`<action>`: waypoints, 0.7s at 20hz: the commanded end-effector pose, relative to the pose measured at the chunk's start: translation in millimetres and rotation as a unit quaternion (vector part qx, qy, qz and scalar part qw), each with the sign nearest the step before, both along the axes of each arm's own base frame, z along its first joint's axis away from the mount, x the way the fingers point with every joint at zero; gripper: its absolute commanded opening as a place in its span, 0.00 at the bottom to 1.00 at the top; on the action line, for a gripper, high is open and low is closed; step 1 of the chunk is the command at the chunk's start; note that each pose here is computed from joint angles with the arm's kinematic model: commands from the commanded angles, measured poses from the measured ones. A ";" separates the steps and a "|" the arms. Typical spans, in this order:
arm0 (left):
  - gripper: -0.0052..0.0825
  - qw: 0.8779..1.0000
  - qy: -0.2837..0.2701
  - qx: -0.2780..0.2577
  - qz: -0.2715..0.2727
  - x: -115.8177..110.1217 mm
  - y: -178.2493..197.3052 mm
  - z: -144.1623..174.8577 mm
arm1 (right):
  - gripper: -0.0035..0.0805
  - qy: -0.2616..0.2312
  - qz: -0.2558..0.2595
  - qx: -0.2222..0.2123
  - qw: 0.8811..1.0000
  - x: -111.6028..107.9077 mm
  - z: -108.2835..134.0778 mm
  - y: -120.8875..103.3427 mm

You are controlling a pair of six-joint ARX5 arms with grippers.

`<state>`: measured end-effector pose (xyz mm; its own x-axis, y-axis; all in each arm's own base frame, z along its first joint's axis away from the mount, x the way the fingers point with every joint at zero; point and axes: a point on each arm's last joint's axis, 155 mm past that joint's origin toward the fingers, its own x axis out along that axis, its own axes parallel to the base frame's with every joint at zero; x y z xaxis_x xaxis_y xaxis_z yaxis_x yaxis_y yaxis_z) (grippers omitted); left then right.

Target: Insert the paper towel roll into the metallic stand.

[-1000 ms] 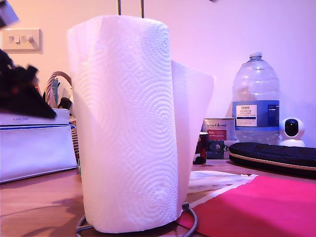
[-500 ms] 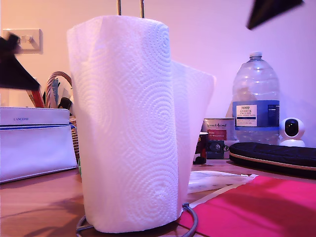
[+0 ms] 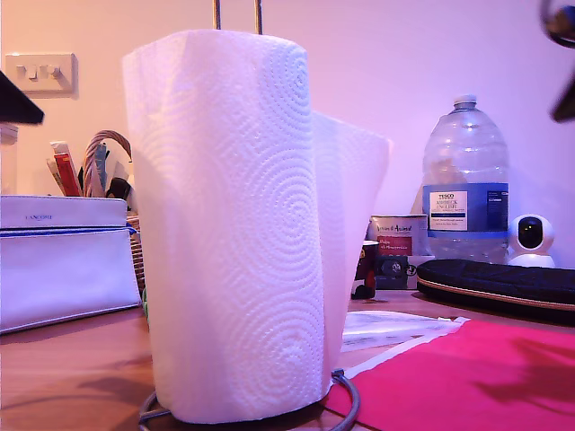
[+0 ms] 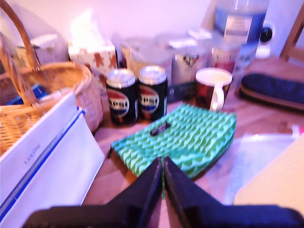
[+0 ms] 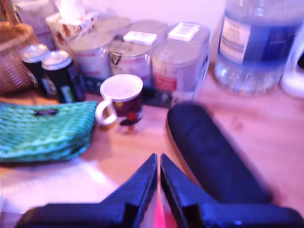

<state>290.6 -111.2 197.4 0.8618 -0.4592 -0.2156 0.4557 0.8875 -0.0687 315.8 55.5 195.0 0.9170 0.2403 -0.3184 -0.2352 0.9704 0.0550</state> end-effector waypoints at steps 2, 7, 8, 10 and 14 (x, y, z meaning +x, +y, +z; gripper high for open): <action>0.04 1.000 0.014 -0.015 -0.005 -12.2 -0.5 -14.8 | 0.03 -0.015 -0.025 0.035 0.999 -17.6 -6.3 -7.2; 0.04 0.999 -0.015 -0.031 -0.023 -33.9 -6.0 5.8 | 0.03 -0.089 -0.043 0.030 0.995 -48.5 24.0 -17.1; 0.04 0.999 -0.020 -0.035 -0.026 -38.8 -7.1 9.8 | 0.03 -0.104 -0.042 0.023 0.993 -54.7 31.0 -18.1; 0.04 0.998 -0.029 -0.042 -0.032 -46.7 -8.7 16.0 | 0.03 -0.111 -0.039 0.028 0.993 -65.4 34.2 -17.3; 0.04 0.998 -0.021 -0.055 -0.028 -56.1 -6.1 15.5 | 0.03 -0.081 -0.040 0.023 0.996 -72.3 18.6 -18.1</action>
<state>233.9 -117.2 221.1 0.8425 -0.5277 -0.1079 0.5139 0.8475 -0.1327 242.9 36.6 218.7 0.9749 0.1735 -0.1394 -0.1653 0.9839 0.0684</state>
